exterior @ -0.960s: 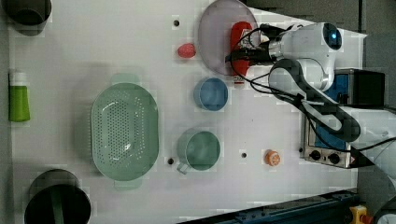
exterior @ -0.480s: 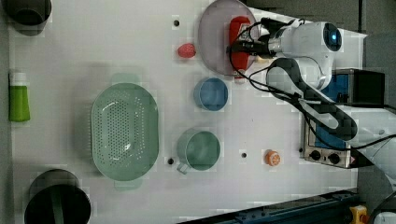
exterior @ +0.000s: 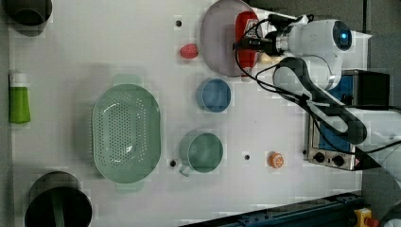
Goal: Pick ketchup from plate and place it on table.
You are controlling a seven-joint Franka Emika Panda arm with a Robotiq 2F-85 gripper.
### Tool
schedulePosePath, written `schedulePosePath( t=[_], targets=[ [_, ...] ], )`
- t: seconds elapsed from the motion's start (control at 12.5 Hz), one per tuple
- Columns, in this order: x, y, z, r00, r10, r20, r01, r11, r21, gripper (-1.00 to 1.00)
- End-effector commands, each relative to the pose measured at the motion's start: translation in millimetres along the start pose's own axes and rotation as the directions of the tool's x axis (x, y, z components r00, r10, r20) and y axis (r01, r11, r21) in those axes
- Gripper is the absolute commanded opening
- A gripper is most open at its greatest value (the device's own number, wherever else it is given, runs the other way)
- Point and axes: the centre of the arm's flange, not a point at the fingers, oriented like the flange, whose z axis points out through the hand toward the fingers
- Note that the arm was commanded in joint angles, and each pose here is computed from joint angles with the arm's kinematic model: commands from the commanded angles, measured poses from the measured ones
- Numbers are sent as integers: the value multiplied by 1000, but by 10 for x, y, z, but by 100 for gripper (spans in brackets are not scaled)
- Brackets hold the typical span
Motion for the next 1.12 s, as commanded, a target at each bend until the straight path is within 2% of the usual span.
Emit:
schedulePosePath(
  t=[0.08,0.32,0.48,0.64,0.8,0.96,1.12],
  targets=[
    [209,131,-1382,994,83,-65,-85,996,-21,20],
    [-10,301,-2055,989,136,65,-130,988,-88,20],
    [-183,453,-2347,962,248,111,-233,964,-129,20],
    [-398,589,-2536,911,397,113,-378,913,-153,20],
    [-655,688,-2591,877,467,113,-445,878,-176,20],
    [-927,758,-2532,866,487,113,-464,866,-185,20],
    [-1133,846,-2398,861,502,79,-488,860,-150,20]
  ],
)
